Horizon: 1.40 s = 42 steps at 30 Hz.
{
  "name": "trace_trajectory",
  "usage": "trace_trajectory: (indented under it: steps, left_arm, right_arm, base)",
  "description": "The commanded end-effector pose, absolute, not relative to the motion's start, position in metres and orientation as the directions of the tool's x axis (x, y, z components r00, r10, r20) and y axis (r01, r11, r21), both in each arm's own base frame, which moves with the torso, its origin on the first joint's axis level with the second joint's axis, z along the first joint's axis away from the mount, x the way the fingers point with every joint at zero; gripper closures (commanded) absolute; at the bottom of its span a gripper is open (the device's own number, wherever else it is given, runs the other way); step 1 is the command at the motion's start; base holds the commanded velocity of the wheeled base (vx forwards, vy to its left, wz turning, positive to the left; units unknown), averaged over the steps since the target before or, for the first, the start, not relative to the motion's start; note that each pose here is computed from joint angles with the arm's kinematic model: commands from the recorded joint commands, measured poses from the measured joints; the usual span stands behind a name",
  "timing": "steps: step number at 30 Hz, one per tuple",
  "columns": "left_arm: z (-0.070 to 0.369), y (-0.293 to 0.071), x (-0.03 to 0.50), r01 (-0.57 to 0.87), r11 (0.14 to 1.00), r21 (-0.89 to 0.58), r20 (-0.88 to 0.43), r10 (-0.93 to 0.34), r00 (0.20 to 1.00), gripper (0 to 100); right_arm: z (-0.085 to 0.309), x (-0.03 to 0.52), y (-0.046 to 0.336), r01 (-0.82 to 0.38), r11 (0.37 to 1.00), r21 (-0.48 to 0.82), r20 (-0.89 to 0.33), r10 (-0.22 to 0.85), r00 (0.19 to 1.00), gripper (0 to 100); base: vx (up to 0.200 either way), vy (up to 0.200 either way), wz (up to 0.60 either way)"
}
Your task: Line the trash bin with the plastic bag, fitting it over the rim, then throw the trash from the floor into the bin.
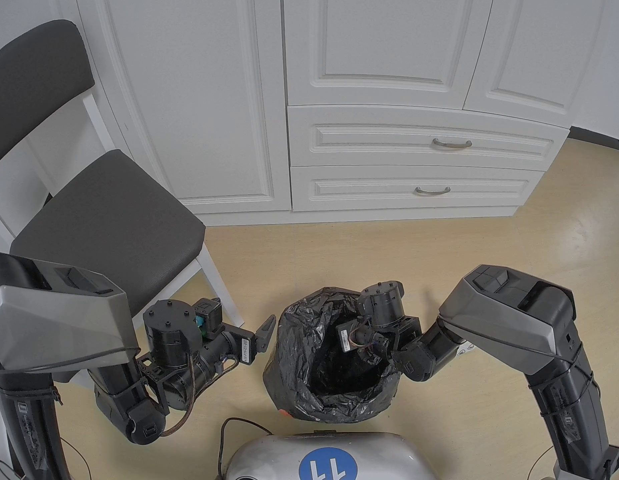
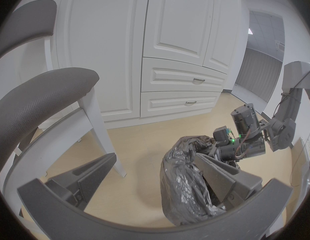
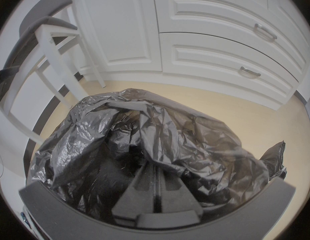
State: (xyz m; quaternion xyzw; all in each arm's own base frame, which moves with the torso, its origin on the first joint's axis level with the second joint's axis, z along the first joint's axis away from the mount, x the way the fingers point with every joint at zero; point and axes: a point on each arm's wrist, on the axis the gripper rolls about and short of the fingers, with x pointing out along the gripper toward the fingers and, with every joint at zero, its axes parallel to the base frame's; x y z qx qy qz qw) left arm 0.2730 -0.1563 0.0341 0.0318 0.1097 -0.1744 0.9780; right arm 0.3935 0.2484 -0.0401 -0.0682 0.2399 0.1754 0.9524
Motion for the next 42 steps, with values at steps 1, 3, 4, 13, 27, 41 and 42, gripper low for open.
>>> trace_trajectory:
  steps: [1, 3, 4, 13, 27, 41, 42]
  left_arm:
    - [0.036, -0.155, 0.272, 0.347, 0.938, 0.022, -0.222, -0.334, 0.916, 0]
    - [0.036, -0.155, 0.272, 0.346, 0.938, 0.021, -0.223, -0.333, 0.916, 0]
    - [0.036, -0.155, 0.272, 0.346, 0.938, 0.021, -0.223, -0.333, 0.916, 0]
    - [0.034, -0.155, 0.268, 0.351, 0.936, 0.025, -0.236, -0.335, 0.912, 0]
    - [0.029, -0.162, 0.254, 0.393, 0.919, 0.038, -0.271, -0.369, 0.889, 0]
    - [0.059, -0.173, 0.221, 0.421, 0.906, 0.046, -0.209, -0.403, 0.891, 0]
    - [0.063, -0.174, 0.214, 0.438, 0.898, 0.042, -0.201, -0.422, 0.884, 0]
  right_arm:
    - [-0.045, 0.402, 0.252, -0.344, 0.939, -0.03, -0.461, 0.292, 0.838, 100]
    - [-0.042, 0.404, 0.253, -0.334, 0.942, -0.011, -0.448, 0.294, 0.844, 100]
    - [-0.041, 0.405, 0.254, -0.332, 0.943, -0.004, -0.441, 0.296, 0.847, 100]
    - [-0.037, 0.38, 0.239, -0.379, 0.922, -0.076, -0.52, 0.288, 0.804, 100]
    - [0.04, 0.321, 0.207, -0.574, 0.816, -0.071, -0.463, 0.482, 0.743, 100]
    - [0.106, 0.25, 0.147, -0.461, 0.878, -0.131, -0.289, 0.411, 0.864, 0]
    - [0.109, 0.246, 0.14, -0.438, 0.889, -0.136, -0.28, 0.389, 0.878, 0]
  base:
    - [0.0, 0.0, 0.0]
    - [0.0, 0.0, 0.0]
    - [0.0, 0.0, 0.0]
    - [0.0, 0.0, 0.0]
    - [0.0, 0.0, 0.0]
    - [0.0, 0.0, 0.0]
    - [0.0, 0.0, 0.0]
